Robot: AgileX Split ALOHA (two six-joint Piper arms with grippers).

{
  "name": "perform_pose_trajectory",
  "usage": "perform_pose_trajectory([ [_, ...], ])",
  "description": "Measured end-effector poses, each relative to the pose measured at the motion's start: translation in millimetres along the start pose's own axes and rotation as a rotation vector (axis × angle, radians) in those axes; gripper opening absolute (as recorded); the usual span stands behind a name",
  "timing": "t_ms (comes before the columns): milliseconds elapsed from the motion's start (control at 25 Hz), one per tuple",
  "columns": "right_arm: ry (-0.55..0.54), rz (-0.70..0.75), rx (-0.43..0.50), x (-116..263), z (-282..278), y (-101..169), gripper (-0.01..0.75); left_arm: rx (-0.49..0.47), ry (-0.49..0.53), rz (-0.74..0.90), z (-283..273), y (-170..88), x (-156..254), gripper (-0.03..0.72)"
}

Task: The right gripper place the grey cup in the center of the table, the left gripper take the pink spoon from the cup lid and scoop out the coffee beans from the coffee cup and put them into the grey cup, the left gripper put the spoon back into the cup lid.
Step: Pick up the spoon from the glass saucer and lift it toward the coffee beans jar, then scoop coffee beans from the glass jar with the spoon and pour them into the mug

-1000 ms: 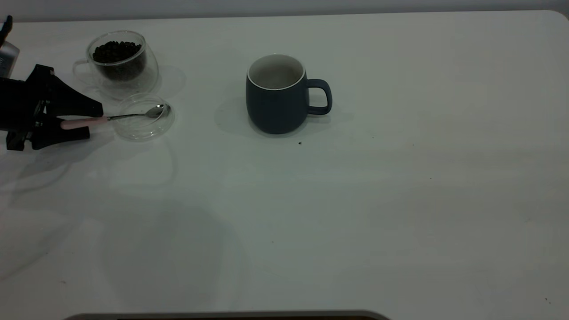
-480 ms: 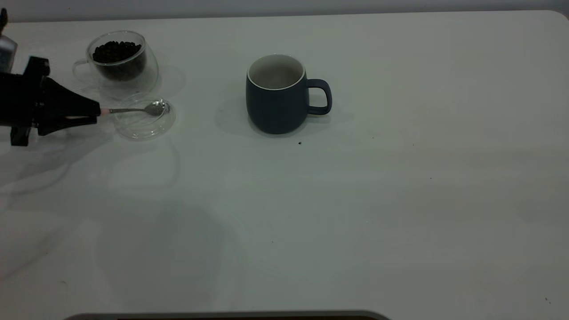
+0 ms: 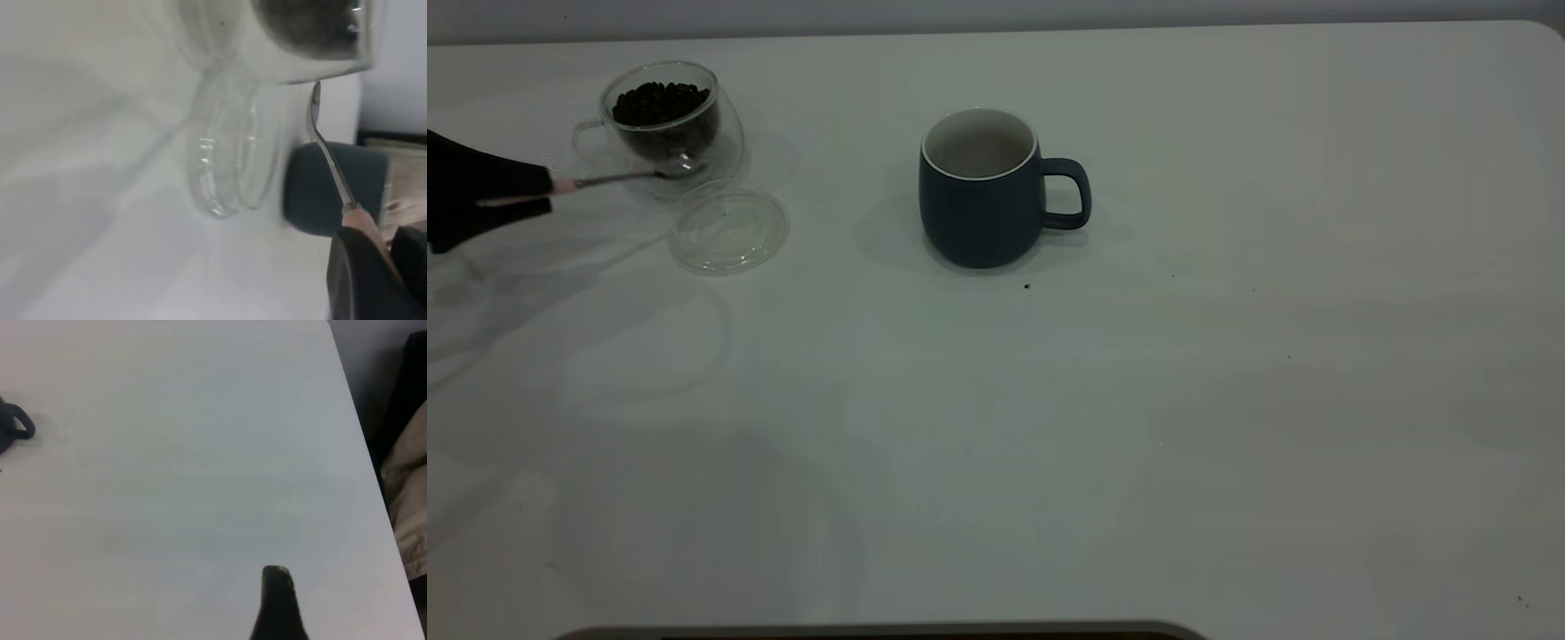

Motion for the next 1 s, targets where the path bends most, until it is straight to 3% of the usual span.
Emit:
perform_pose_trajectory([
  [160, 0.0, 0.0, 0.0, 0, 0, 0, 0.59, 0.024, 0.051, 0.015, -11, -4, 3, 0.121],
  [360, 0.0, 0.0, 0.0, 0, 0, 0, 0.59, -0.084, 0.153, 0.02, -26, -4, 4, 0.121],
  [480, 0.0, 0.0, 0.0, 0, 0, 0, 0.59, -0.136, 0.157, 0.133, -40, -26, -13, 0.121],
  [720, 0.0, 0.0, 0.0, 0, 0, 0, 0.59, -0.118, 0.052, 0.348, -56, -95, -59, 0.121],
  [880, 0.0, 0.0, 0.0, 0, 0, 0, 0.59, -0.128, 0.065, 0.415, -37, -113, -61, 0.121],
  [1000, 0.0, 0.0, 0.0, 0, 0, 0, 0.59, -0.167, 0.066, 0.442, -12, -109, -60, 0.121],
])
Point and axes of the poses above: a point on each arm's last joint axis where the gripper is mounted, z pointing out along that axis toward the gripper, y along the wrist's bending axis when the last joint is at zero, x = y × z, the point moved 10 cm from there along z, pointing out along that axis toward the gripper, and after that the axes turned 12 degrees about -z, right-handed, at the moved point
